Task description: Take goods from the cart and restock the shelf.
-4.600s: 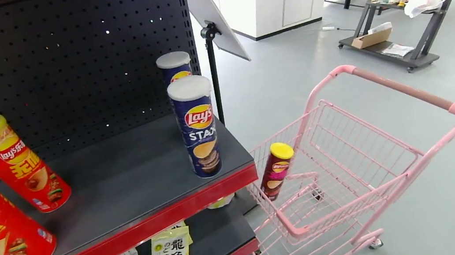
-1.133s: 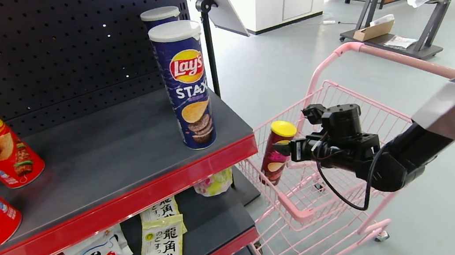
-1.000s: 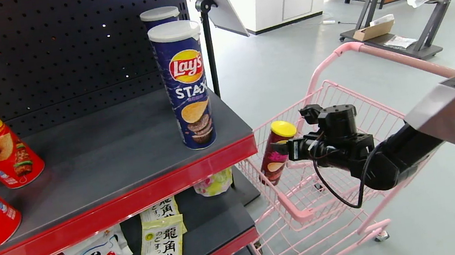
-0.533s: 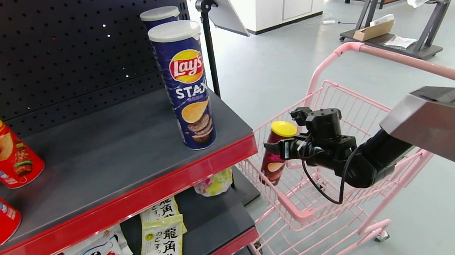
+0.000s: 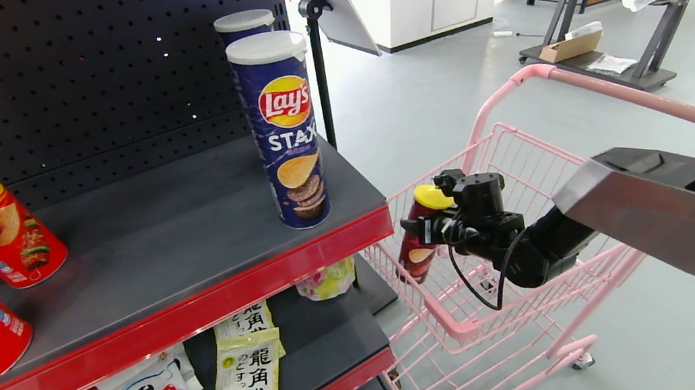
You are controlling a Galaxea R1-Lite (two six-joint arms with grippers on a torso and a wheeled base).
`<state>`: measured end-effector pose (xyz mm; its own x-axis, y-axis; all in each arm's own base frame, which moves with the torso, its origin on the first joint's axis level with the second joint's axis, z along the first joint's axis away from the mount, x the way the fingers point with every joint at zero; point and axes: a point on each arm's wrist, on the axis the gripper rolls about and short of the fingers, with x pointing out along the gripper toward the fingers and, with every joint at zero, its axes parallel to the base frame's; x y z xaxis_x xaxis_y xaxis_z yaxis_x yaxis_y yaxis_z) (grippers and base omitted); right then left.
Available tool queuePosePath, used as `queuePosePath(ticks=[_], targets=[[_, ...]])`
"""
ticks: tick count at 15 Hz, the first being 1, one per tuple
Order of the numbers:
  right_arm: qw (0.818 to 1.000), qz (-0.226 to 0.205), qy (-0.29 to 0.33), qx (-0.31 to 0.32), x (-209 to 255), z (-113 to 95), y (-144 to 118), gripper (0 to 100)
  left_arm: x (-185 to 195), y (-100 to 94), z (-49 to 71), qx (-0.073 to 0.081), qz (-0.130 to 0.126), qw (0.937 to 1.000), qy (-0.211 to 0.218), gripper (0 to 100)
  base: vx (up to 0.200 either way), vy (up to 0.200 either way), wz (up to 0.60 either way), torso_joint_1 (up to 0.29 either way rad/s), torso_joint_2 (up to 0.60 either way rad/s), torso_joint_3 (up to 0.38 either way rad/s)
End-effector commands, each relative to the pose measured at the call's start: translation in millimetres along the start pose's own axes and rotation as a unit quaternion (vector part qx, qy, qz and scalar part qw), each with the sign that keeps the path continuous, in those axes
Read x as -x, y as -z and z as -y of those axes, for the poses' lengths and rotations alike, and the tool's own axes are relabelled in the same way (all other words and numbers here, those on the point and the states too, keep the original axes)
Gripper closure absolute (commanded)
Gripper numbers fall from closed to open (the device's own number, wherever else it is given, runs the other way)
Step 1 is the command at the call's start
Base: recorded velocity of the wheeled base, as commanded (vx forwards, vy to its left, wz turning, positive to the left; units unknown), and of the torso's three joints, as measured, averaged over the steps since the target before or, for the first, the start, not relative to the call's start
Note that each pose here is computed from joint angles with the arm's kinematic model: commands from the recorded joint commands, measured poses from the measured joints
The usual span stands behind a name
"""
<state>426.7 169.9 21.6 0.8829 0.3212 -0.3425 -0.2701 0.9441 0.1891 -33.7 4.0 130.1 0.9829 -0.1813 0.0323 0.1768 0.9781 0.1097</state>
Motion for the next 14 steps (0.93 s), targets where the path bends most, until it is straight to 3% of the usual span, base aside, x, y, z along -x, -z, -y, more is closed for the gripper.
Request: queuePosePath(ticks=[1, 4, 7, 9, 12, 14], targets=[[1.000, -0.006, 0.003, 0.000, -5.5, 0.9, 7.7, 100, -0.2, -0.1, 0.0, -0.001, -0.001, 1.0000, 0.000, 0, 0.000, 0.000, 0.00, 0.000, 0.00, 0.000], [1.000, 0.002, 0.001, -0.002, -1.4, -3.4, 0.3, 100, -0.2, -0.1, 0.0, 0.000, -0.001, 1.0000, 0.000, 0, 0.000, 0.000, 0.00, 0.000, 0.00, 0.000], [1.000, 0.020, -0.002, 0.003, 34.5, -18.6, -36.3, 100, -0.1, -0.6, 0.0, 0.000, 0.000, 1.0000, 0.001, 0, 0.000, 0.000, 0.00, 0.000, 0.00, 0.000], [0.998, 0.050, 0.003, 0.032, 86.1, -18.3, -82.2, 100, -0.7, -1.1, -0.1, -0.001, -0.002, 1.0000, 0.000, 0, 0.000, 0.000, 0.00, 0.000, 0.00, 0.000], [0.993, 0.090, 0.018, 0.075, 158.2, -12.5, -129.4, 100, -5.3, -6.0, -0.9, -0.002, -0.018, 0.9998, -0.010, 0, 0.000, 0.000, 0.00, 0.000, 0.00, 0.000], [0.992, 0.075, 0.028, 0.097, 213.9, -12.0, -149.2, 100, -13.0, -15.4, -2.3, -0.003, -0.038, 0.9993, -0.006, 0, 0.000, 0.000, 0.00, 0.000, 0.00, 0.000]])
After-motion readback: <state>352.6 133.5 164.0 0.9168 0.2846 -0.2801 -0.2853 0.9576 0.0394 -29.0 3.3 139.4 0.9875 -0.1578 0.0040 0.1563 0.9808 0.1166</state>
